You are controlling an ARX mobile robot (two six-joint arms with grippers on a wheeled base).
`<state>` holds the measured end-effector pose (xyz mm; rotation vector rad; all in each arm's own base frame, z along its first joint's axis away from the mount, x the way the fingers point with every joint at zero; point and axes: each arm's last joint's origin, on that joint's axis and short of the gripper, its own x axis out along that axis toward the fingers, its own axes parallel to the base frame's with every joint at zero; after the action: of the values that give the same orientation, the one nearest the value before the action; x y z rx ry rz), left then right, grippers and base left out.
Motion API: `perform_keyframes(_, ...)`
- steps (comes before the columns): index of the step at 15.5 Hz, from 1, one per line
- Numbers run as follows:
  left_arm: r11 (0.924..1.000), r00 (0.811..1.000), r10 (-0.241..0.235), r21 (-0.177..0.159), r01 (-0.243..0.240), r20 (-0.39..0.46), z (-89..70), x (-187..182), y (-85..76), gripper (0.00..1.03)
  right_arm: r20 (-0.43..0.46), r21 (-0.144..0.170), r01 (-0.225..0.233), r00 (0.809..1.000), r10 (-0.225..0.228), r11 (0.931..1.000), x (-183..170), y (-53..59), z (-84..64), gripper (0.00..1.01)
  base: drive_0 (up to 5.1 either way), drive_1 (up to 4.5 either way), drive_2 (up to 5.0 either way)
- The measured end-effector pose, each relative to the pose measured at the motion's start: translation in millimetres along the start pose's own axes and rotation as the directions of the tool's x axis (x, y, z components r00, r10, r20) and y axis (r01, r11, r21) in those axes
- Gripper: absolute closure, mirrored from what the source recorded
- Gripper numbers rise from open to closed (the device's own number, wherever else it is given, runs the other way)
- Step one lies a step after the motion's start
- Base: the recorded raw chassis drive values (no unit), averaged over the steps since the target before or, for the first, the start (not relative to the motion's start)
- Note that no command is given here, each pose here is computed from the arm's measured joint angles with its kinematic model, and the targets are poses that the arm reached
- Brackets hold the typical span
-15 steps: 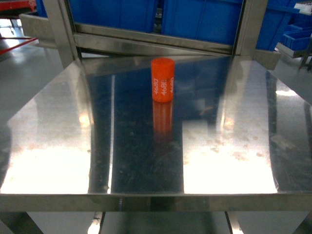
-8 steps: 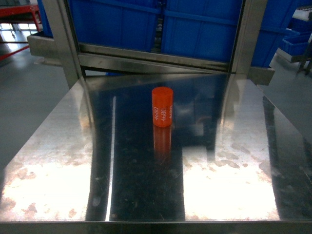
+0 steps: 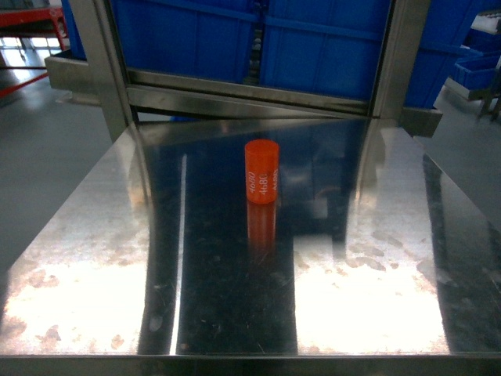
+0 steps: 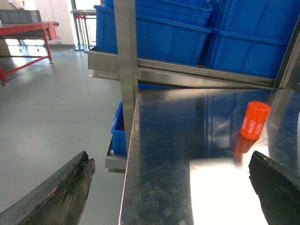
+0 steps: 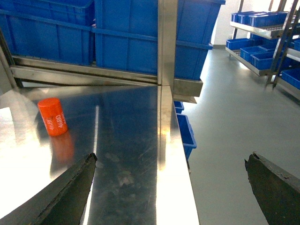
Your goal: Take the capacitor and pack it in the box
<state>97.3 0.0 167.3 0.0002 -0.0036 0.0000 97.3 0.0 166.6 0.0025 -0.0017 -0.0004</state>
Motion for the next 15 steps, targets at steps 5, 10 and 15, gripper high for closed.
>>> perform_keyframes(5,0.9948,0.995,-0.091,-0.048,0.089,-0.035,1.7,12,-4.4,0.05,0.0,0.0,0.0,1.0,0.0,1.0,0,0.0,0.0,0.03,0.0,0.0,0.0)
perform_keyframes(10,0.9964,0.999,-0.041,-0.073,0.042,0.018,28.6,79,-17.6,0.05,0.0,0.0,0.0,1.0,0.0,1.0,0,0.0,0.0,0.03,0.0,0.0,0.0)
perform_keyframes(15,0.9861,0.979,-0.161,-0.062,0.154,-0.126,7.4,214,-95.3,0.05,0.0,0.0,0.0,1.0,0.0,1.0,0,0.0,0.0,0.03,0.0,0.0,0.0)
